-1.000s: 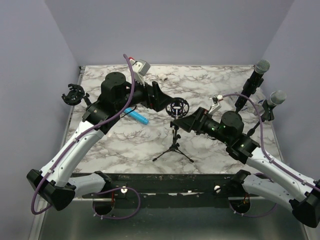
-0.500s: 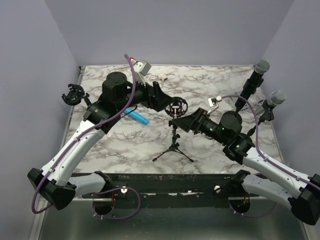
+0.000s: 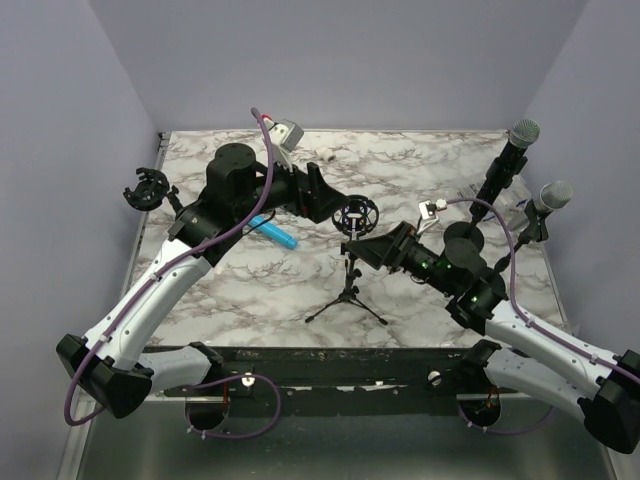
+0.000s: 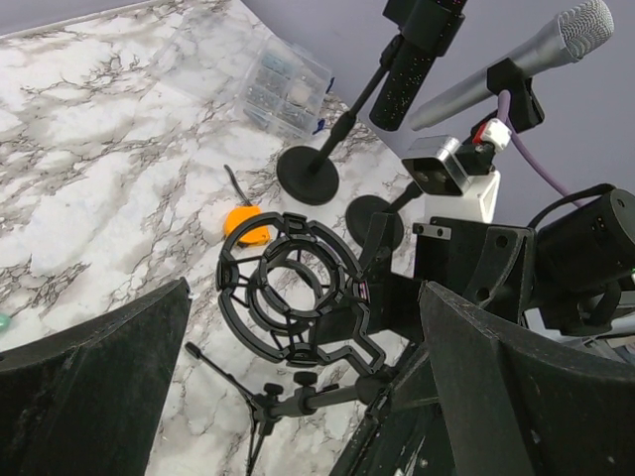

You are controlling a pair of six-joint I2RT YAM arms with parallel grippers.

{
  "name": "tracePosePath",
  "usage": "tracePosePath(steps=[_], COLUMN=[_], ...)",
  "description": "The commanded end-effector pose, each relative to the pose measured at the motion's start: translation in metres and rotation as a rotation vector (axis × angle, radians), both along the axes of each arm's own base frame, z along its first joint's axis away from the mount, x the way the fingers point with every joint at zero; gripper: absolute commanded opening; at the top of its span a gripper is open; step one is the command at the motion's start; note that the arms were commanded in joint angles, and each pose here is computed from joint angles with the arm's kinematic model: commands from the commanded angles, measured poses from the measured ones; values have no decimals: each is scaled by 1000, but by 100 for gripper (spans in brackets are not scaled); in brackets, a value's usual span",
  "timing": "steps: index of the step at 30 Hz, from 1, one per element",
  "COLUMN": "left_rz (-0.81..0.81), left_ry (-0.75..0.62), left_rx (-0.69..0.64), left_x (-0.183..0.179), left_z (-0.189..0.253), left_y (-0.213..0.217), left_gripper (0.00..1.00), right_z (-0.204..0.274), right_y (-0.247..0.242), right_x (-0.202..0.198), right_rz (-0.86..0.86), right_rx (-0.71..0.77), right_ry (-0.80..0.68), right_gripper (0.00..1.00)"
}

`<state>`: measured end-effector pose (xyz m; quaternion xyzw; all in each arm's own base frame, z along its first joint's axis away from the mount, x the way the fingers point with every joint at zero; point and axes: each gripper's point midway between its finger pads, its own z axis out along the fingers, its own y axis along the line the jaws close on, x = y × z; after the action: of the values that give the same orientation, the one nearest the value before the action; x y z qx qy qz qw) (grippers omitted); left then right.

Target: Remove the microphone from the stand

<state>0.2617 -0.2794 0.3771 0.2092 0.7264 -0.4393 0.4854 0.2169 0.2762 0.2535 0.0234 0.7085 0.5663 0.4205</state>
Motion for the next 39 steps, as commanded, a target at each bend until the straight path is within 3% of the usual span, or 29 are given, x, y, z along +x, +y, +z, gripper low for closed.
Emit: tracePosePath(steps=[1,11,18,28,33,39], left_rz=[-12,-8,108,63,111,281], left_ry=[14,-34,-103,18,-15,-62], left_rx=[14,22,31,37,94,134], left_x=[-2,-6,-15,-78,-98,-91], left_z=[-7,-3,8,-90,-129,-154], left_y=[-4,-2,25,10,-17,-35], left_gripper=[97,99,98,90,67,69], right_z=[-139,-25,7,42,33,28], right_y=[-32,-27,-43,-67,-80,-98], right_x=[-27,-8,-12,-27,-28,-42], right_rz=[21,-10,-51,-100,-136,-174], right_rx=[-417,-357,-384,-364,-409,-391], right_ry=[279,78,13,-90,-76,-61], right_gripper=[100,100,100,100,100,100])
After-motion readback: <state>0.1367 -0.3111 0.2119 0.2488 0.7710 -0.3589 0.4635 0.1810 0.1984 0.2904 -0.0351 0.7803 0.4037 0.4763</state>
